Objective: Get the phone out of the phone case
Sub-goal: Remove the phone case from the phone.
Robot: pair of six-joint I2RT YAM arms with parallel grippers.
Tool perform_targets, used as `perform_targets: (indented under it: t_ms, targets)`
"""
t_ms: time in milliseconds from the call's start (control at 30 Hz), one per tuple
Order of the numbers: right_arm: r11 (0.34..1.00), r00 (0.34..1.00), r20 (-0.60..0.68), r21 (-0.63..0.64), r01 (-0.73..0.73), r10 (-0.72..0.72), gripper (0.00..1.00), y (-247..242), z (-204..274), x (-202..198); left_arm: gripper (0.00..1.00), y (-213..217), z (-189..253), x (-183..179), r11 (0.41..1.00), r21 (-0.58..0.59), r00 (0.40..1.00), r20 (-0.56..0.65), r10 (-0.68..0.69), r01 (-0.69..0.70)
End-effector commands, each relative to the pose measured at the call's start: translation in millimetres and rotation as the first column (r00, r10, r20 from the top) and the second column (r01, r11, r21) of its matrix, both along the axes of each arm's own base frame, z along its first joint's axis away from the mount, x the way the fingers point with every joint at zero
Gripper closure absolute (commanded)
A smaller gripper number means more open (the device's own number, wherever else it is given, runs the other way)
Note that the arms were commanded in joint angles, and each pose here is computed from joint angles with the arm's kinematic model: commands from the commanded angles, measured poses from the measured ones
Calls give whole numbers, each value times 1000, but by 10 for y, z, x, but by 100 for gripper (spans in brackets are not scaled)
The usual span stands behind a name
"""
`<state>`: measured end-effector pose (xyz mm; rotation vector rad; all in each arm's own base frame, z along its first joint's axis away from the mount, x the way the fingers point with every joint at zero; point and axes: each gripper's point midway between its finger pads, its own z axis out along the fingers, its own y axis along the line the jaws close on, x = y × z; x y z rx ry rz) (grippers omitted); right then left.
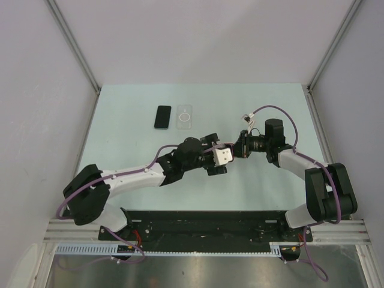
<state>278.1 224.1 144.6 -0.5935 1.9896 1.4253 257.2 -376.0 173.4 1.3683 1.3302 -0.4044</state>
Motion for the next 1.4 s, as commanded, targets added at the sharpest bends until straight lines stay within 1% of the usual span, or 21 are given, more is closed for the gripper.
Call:
perform_targets:
  t_ms: [0,167,600,833,933,967,1033,1067,1100,1200,1233,1300,1367]
  targets:
    - [999,995,93,27,-34,31,100,70,251,92,0,-118,105,-5,999,-27,1000,-13,-18,17]
    - [999,995,96,27,-34,31,100,68,264,84,0,-149,16,17,1000,-5,1000,-14,-18,18]
    - [998,995,92,41,-53,49,100,78,296,50,0,-162,-33,45,1000,12,1000,-7,-10,10]
    - [997,994,90,48,-67,63,100,91,317,18,0,-151,-13,109,1000,12,1000,21,18,-18]
    - [996,994,87,49,-68,64,100,92,319,15,9,-145,-11,139,999,14,999,34,32,-32]
    - [996,994,88,49,-69,64,100,92,314,16,19,-142,-7,141,999,14,999,38,32,-33]
    - [996,994,86,48,-69,65,100,91,307,17,25,-137,17,138,999,8,999,42,32,-33]
    - [997,994,87,46,-68,63,100,95,305,18,30,-135,13,139,999,7,999,41,34,-35]
    - [997,994,90,45,-67,63,100,94,303,21,34,-131,16,133,999,6,999,42,33,-33]
    - [997,995,88,43,-60,56,100,84,298,35,36,-128,1,121,1000,6,999,38,29,-29]
    - [997,994,91,43,-62,58,100,84,299,33,39,-130,-6,111,1000,5,999,34,26,-26]
    - [997,994,97,38,-60,56,100,73,283,42,42,-132,0,108,1000,2,999,32,25,-25]
    - [999,993,107,27,-46,43,100,56,265,71,48,-135,11,98,1000,-6,999,22,26,-26]
